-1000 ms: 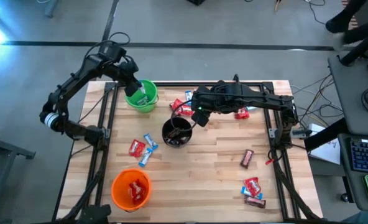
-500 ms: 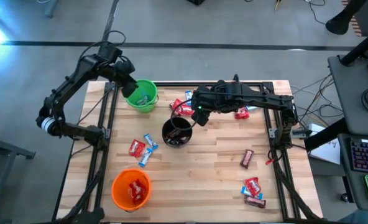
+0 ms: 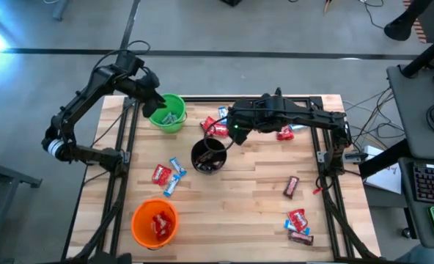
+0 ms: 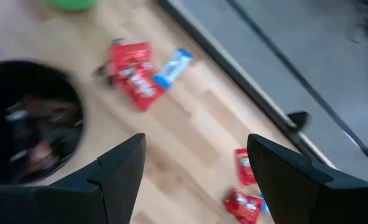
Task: Sort candy
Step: Put the white chocolate into the green bucket
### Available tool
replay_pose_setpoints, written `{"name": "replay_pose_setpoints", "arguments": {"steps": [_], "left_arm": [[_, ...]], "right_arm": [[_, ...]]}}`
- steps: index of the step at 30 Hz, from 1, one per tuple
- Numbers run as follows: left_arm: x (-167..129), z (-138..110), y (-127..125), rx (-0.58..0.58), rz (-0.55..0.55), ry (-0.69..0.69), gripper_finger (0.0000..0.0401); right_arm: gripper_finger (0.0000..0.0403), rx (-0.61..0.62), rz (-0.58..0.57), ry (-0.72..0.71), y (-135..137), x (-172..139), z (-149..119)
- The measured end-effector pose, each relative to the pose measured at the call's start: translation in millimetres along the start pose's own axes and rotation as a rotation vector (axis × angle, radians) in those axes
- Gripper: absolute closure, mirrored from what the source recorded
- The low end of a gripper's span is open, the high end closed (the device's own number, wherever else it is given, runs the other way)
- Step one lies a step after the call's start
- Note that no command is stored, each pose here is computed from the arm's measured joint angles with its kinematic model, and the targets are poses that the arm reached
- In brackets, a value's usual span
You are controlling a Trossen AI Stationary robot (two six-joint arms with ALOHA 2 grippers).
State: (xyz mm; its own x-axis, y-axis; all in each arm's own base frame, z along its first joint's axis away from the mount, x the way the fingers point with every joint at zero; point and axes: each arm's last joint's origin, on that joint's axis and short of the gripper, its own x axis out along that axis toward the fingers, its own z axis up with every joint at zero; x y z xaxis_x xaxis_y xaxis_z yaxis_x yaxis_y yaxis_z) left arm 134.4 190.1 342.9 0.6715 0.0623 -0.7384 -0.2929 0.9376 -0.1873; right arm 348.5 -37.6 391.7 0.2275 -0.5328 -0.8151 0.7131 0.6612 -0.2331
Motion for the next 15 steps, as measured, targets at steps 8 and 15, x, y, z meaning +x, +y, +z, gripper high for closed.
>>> {"name": "replay_pose_setpoints", "arguments": {"steps": [8,15], "left_arm": [[1.7,6.1,-15.8,0.138,-0.143,-0.076,0.0378],[1.7,8.2,-21.8,0.188,-0.152,-0.087,0.0395]], "right_arm": [[0.0133,0.073,-0.108,0.103,-8.1,46.3,-4.8],[0.0133,0.203,-0.078,0.099,-21.3,96.2,5.3]]}}
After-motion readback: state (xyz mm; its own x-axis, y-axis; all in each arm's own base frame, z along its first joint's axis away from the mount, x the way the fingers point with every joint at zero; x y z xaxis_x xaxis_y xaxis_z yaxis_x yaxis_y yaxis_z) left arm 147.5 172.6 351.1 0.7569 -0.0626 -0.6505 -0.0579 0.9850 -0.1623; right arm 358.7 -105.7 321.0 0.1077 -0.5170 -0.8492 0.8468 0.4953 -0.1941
